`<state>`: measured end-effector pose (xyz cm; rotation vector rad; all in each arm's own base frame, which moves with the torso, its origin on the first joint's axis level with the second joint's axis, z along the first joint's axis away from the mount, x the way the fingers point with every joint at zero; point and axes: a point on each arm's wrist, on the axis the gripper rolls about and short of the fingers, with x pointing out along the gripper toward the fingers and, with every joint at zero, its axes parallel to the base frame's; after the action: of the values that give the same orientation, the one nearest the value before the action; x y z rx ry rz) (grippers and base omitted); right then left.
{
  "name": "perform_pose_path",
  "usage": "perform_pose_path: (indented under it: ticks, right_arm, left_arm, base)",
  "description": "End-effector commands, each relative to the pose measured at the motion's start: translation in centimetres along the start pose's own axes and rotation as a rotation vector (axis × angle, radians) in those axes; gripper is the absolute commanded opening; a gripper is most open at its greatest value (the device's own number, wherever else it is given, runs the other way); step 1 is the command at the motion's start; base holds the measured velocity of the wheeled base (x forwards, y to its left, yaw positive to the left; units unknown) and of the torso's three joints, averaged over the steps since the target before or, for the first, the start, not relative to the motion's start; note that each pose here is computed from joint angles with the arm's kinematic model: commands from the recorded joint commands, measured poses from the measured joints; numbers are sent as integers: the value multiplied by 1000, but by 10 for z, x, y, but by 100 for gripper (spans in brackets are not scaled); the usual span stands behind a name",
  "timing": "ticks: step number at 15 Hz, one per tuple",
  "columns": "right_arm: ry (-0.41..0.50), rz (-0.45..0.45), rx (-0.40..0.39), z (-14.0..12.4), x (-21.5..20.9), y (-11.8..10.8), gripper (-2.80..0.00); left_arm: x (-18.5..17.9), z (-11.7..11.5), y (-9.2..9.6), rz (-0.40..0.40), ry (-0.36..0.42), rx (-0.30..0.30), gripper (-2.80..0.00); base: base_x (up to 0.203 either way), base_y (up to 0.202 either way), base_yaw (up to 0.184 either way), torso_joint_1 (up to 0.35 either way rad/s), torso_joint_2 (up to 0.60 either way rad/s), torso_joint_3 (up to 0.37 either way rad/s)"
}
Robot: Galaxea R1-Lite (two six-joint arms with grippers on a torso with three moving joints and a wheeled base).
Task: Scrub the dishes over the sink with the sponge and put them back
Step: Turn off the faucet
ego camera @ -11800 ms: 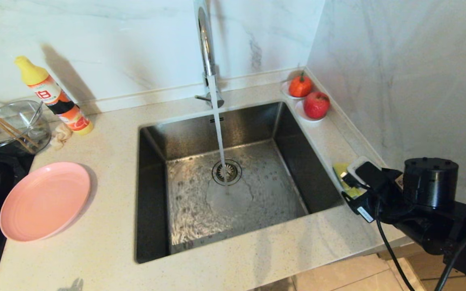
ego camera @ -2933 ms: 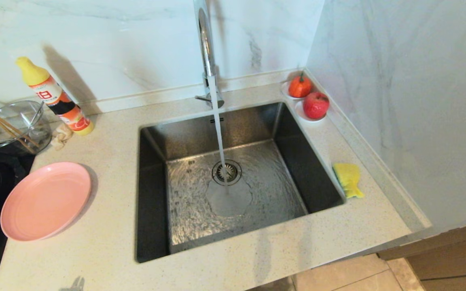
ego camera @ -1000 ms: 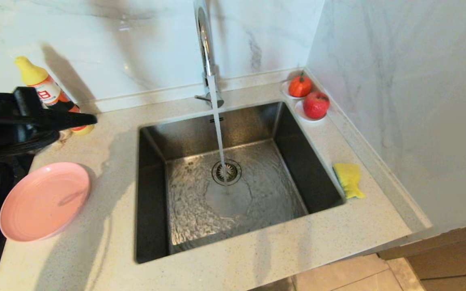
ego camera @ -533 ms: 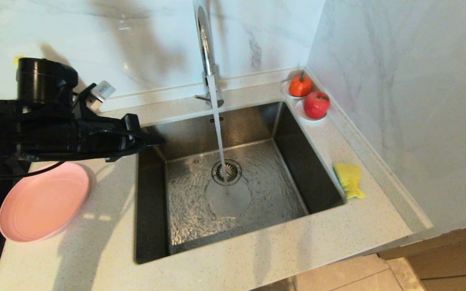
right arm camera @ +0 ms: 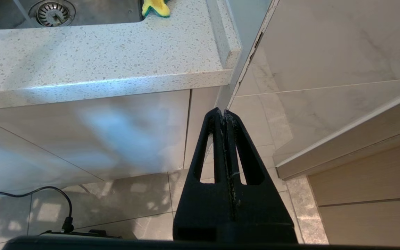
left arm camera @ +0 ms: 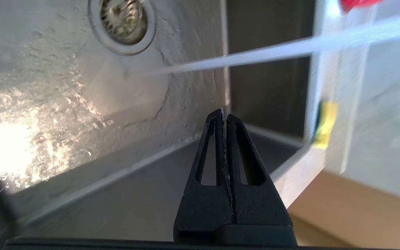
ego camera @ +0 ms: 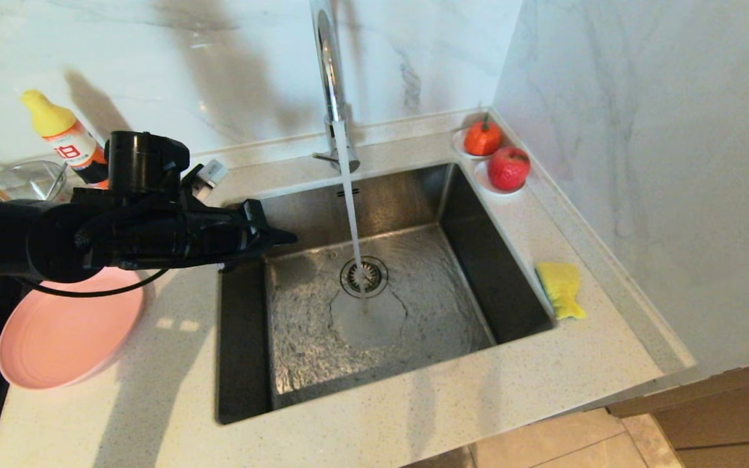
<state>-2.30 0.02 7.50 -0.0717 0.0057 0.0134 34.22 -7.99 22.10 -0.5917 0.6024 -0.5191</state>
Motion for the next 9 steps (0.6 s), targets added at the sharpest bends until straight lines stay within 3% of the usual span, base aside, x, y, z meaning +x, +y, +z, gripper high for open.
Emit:
perform_pose_path:
  ticks: [1, 4, 9]
  right_arm:
    - [1, 1, -1, 0, 0, 0, -280]
    - [0, 1, -1, 0, 0, 0, -280]
    - [0, 1, -1, 0, 0, 0, -280]
  left_arm:
    - [5, 0, -1, -19, -12, -17, -280]
    - [7, 5, -9, -69, -60, -16, -280]
    - [22, 4, -9, -86, -57, -27, -280]
  base:
    - [0, 0, 0, 0, 0, 0]
    - [0, 0, 0, 0, 0, 0]
    - [0, 0, 0, 0, 0, 0]
